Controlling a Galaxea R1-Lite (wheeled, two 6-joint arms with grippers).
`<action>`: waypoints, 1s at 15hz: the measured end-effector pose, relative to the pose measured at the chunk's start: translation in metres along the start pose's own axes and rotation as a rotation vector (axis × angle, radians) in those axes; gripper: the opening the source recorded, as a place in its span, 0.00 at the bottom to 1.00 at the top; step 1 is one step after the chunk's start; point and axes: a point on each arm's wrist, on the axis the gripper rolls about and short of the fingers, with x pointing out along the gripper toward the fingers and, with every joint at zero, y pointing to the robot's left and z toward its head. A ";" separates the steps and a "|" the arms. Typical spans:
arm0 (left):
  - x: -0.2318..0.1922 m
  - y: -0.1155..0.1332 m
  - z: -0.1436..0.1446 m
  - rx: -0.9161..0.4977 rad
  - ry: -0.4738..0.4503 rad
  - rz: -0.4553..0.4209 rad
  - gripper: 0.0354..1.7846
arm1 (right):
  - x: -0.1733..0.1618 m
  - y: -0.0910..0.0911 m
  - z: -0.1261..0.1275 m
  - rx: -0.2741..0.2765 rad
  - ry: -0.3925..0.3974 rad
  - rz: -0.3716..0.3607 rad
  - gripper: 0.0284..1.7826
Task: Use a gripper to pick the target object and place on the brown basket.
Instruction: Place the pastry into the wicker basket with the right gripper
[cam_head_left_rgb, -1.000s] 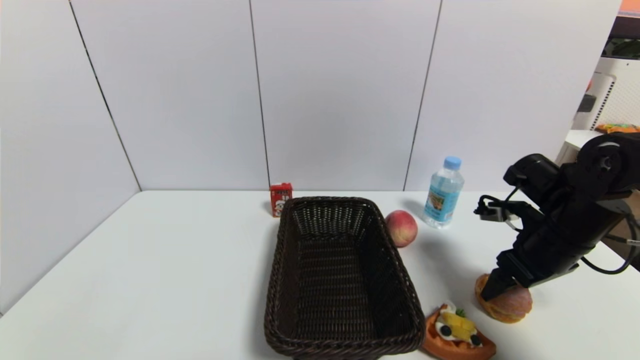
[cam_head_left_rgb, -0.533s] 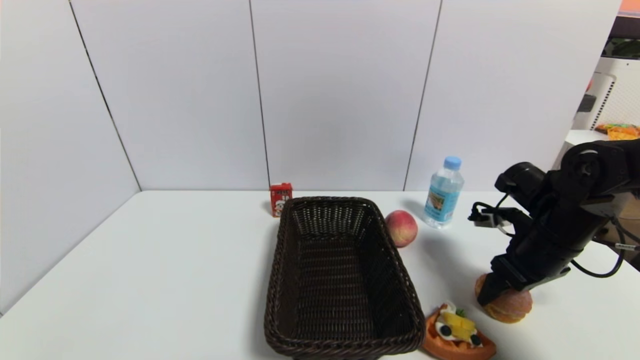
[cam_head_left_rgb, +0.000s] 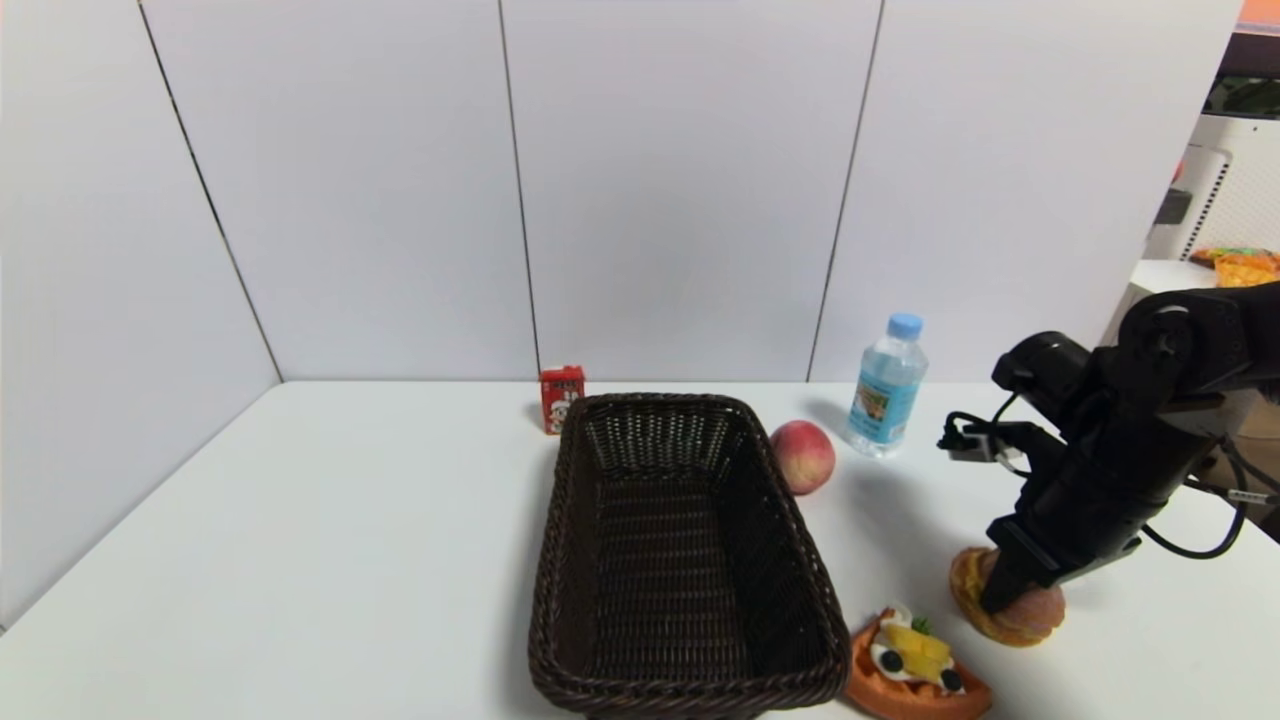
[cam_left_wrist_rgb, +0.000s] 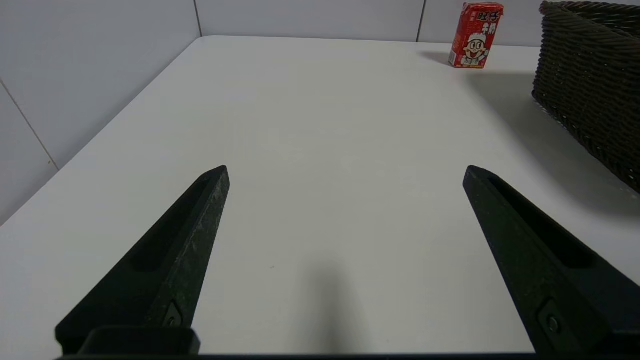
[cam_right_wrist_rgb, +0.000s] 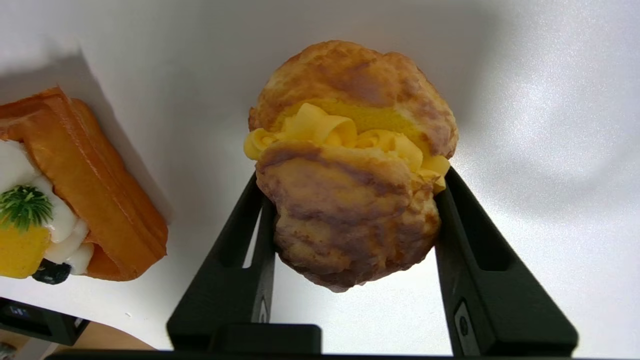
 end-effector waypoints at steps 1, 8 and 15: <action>0.000 0.000 0.000 0.000 0.000 0.000 0.94 | 0.000 0.000 0.000 0.000 0.000 0.001 0.46; 0.000 0.000 0.000 0.000 0.000 0.000 0.94 | -0.029 0.002 -0.004 -0.012 -0.121 0.040 0.46; 0.000 0.000 0.000 0.000 0.000 0.000 0.94 | -0.102 0.052 -0.002 -0.209 -0.436 0.127 0.45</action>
